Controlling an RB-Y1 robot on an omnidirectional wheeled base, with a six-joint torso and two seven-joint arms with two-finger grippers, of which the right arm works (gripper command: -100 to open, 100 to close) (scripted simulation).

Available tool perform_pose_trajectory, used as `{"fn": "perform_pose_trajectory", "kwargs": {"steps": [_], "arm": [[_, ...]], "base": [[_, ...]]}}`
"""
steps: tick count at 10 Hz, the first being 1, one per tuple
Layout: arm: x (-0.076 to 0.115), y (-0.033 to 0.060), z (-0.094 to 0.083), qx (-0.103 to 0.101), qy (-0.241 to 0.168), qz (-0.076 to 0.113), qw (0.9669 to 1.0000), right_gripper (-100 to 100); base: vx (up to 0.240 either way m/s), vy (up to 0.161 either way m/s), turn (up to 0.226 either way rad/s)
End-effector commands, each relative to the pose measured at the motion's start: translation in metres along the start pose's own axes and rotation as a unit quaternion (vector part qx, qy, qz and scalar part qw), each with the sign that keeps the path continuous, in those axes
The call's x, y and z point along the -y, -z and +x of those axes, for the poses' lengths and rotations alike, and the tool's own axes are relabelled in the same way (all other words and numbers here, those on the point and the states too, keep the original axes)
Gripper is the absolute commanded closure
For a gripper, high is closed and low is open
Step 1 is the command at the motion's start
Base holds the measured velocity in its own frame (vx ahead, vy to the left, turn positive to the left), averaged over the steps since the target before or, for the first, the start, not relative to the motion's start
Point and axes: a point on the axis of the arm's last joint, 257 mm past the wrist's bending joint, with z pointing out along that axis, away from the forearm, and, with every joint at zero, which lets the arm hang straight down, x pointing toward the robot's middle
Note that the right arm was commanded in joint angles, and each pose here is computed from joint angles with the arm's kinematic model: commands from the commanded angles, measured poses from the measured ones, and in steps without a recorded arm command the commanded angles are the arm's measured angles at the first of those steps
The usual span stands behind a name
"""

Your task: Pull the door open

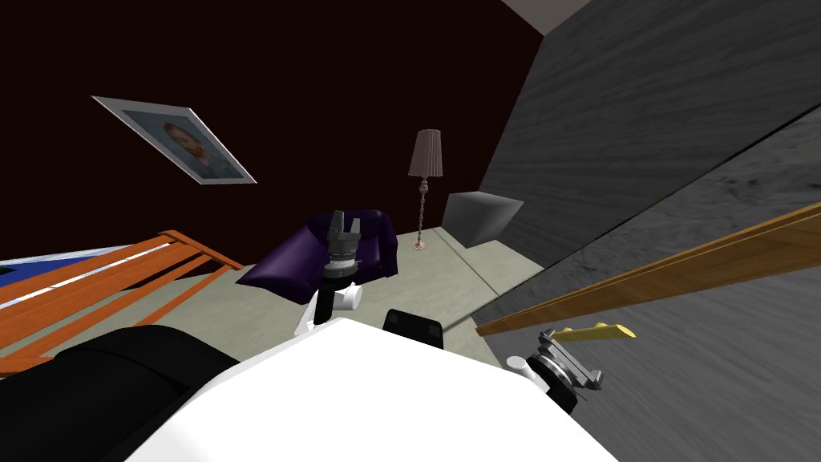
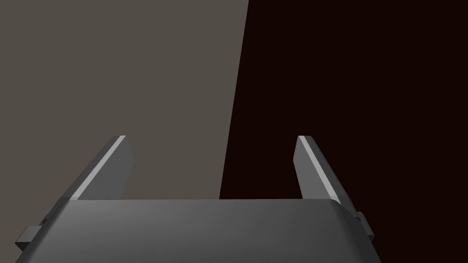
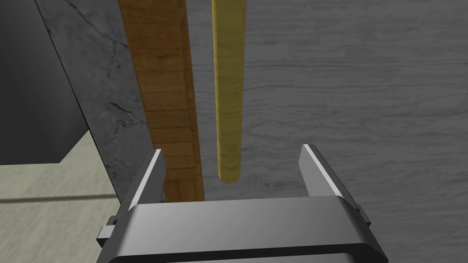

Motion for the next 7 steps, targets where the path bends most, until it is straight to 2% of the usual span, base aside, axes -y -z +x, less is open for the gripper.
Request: {"fn": "perform_pose_trajectory", "kwargs": {"steps": [1, 7], "arm": [[-0.011, 0.0036, -0.001, -0.001, 0.0, 0.007, 1.0, -100], [-0.038, 0.0123, -0.002, -0.002, 0.002, 0.027, 0.9996, -100]], "base": [[0.163, -0.036, -0.127], [0.107, -0.039, -0.092]]}}
